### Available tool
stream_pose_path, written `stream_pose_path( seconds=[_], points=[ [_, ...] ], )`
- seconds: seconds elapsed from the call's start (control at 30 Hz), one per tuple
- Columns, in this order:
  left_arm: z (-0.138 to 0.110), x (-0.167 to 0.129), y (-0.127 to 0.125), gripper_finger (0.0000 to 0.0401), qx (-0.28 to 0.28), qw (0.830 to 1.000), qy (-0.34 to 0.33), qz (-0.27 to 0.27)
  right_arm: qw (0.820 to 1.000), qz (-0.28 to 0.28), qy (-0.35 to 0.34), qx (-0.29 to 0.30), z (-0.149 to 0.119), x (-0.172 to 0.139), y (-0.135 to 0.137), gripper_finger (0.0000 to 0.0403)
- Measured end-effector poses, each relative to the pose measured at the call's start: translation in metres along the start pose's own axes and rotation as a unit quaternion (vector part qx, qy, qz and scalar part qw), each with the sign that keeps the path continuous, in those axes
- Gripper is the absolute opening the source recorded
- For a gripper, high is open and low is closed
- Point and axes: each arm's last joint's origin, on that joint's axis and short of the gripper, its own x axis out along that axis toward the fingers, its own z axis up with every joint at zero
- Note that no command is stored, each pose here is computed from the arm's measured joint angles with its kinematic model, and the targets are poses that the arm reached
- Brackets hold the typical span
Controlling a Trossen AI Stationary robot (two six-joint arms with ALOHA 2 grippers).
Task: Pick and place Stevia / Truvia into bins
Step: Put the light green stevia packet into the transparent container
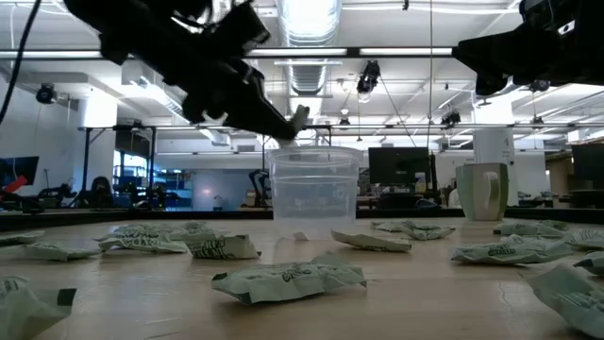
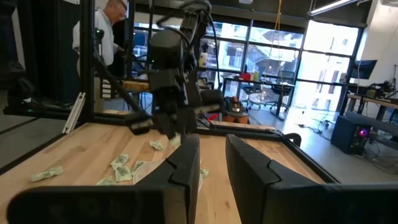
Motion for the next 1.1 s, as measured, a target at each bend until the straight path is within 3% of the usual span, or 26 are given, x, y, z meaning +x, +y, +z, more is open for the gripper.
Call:
stream_pose_path(
  seconds=[0.27,0.4,0.53,0.73,0.87,1.1],
  points=[
    [0.004,0.016,-0.002,0.0007,0.031,0.999,0.021,-0.004,1.0,0.0,0.003,0.002,-0.001,0.0,0.0,0.0068],
    [0.007,0.014,-0.001,0.0049,0.031,0.999,0.016,-0.009,0.998,0.004,0.038,0.041,-0.006,0.0,0.001,0.0068],
    [0.008,0.011,0.0,0.0105,0.03,0.999,0.013,-0.009,0.99,0.022,0.124,0.067,-0.007,0.007,0.002,0.0068],
    [0.013,0.005,0.003,0.0162,0.038,0.999,0.0,-0.006,0.973,0.075,0.206,0.064,0.0,0.032,0.014,0.0068],
    [0.015,-0.004,0.007,0.0173,0.037,0.999,0.01,-0.006,0.949,0.056,0.308,0.043,-0.006,0.05,0.018,0.0068],
    [0.014,-0.026,0.014,0.0173,0.023,0.998,0.051,-0.006,0.882,0.015,0.47,0.008,-0.026,0.081,0.021,0.0068]
  ],
)
